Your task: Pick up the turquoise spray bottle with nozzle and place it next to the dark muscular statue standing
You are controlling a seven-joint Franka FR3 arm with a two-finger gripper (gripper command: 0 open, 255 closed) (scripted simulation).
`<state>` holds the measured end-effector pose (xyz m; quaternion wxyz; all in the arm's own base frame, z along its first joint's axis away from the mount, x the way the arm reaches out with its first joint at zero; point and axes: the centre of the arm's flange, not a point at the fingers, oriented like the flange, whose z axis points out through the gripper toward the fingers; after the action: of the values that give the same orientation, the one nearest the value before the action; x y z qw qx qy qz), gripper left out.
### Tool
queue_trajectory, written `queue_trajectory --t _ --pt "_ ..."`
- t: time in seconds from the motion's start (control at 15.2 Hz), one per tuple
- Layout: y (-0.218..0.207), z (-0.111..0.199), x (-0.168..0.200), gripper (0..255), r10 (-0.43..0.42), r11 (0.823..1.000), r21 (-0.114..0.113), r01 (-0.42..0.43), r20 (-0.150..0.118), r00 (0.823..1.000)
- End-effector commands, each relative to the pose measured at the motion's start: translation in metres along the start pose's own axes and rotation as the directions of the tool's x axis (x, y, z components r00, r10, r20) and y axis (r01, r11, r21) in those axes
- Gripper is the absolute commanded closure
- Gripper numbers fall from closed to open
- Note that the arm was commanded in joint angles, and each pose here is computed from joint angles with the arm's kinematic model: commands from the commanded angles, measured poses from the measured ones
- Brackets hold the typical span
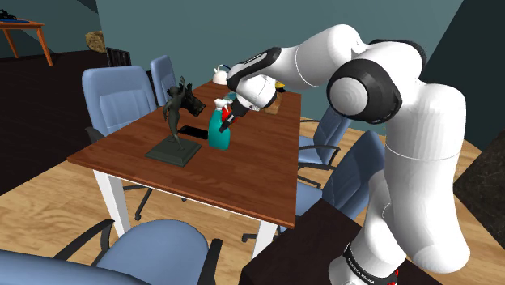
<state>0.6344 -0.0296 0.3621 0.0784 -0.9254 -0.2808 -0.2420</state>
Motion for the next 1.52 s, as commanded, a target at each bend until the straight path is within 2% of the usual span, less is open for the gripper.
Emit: queue_trajectory --t 0.0,0.46,0.99,1.06,1.39,1.45 --pt "0.001 0.009 -0.006 255 0.0 1.0 0.0 0.0 0.0 1.0" --pt "0.001 0.044 -0.026 255 0.0 1.0 0.0 0.0 0.0 1.0" --pt "0.001 0.044 -0.026 255 0.0 1.0 0.0 0.0 0.0 1.0" --pt "0.001 0.044 -0.026 0 0.0 1.0 0.0 0.0 0.0 1.0" --pt "0.001 0.044 -0.026 0 0.0 1.0 0.0 0.0 0.0 1.0" --pt "0.001 0.031 -0.026 0 0.0 1.0 0.0 0.0 0.0 1.0"
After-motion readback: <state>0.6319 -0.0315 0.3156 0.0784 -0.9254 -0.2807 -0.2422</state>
